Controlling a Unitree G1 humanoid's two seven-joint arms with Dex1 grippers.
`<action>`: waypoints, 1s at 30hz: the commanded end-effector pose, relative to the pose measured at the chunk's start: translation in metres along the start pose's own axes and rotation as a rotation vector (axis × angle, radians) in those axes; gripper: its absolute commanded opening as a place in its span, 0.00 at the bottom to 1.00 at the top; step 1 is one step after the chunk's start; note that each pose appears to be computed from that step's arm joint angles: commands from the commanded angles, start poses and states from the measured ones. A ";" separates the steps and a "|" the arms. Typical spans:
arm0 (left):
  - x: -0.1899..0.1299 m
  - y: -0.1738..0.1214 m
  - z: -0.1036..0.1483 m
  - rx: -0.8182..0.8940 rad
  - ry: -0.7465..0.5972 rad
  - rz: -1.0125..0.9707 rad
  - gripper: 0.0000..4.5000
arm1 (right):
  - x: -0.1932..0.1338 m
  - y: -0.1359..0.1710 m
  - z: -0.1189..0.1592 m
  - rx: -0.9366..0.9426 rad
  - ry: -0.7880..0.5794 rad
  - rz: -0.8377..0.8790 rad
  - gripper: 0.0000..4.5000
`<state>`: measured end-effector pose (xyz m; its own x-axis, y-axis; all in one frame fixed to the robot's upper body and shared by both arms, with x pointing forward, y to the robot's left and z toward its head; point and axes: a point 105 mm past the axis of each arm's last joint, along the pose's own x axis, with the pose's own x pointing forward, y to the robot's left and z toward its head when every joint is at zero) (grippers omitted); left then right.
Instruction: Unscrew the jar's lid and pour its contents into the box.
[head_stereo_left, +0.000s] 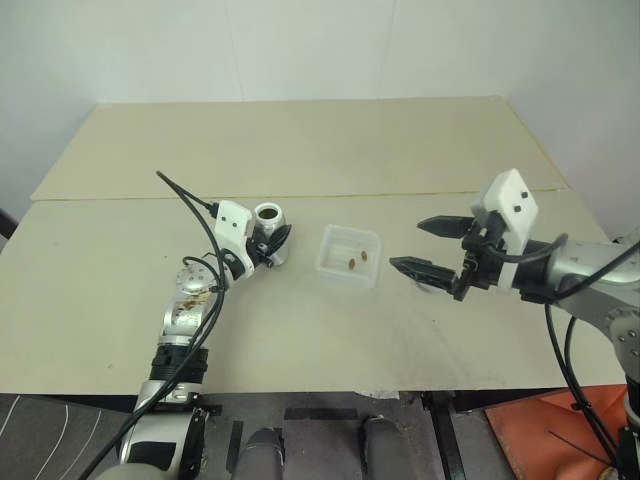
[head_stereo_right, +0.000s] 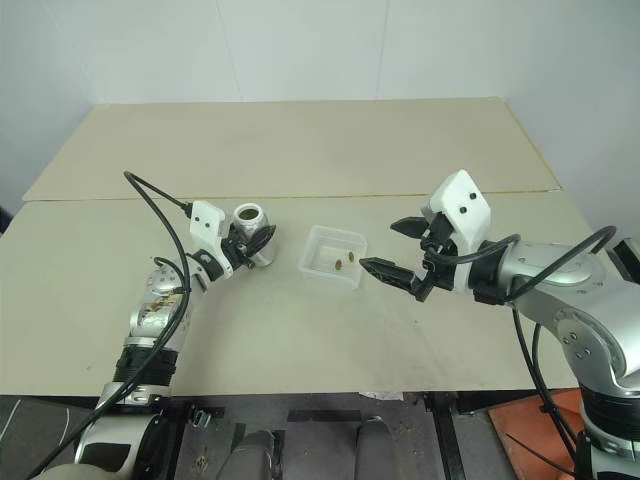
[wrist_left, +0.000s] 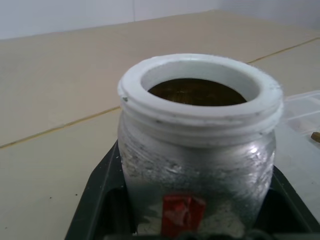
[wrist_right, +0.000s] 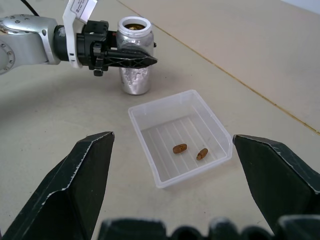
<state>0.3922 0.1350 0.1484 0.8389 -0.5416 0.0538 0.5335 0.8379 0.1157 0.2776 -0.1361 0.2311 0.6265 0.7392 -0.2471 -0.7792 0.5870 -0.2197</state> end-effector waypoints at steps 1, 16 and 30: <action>-0.010 0.004 0.006 0.036 -0.008 -0.006 0.60 | 0.000 0.006 0.009 -0.047 -0.036 0.015 1.00; -0.114 0.002 0.049 0.108 0.079 -0.219 0.92 | -0.007 0.005 0.005 -0.064 -0.059 0.047 1.00; -0.159 0.029 0.112 0.200 0.012 -0.334 0.92 | -0.028 -0.004 -0.002 -0.087 -0.075 0.045 1.00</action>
<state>0.2674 0.2362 0.2440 0.6124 -0.7896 -0.0395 0.7657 0.5800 0.2782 0.2639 -0.1571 0.2250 0.5648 0.7947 -0.2226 -0.8216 0.5160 -0.2422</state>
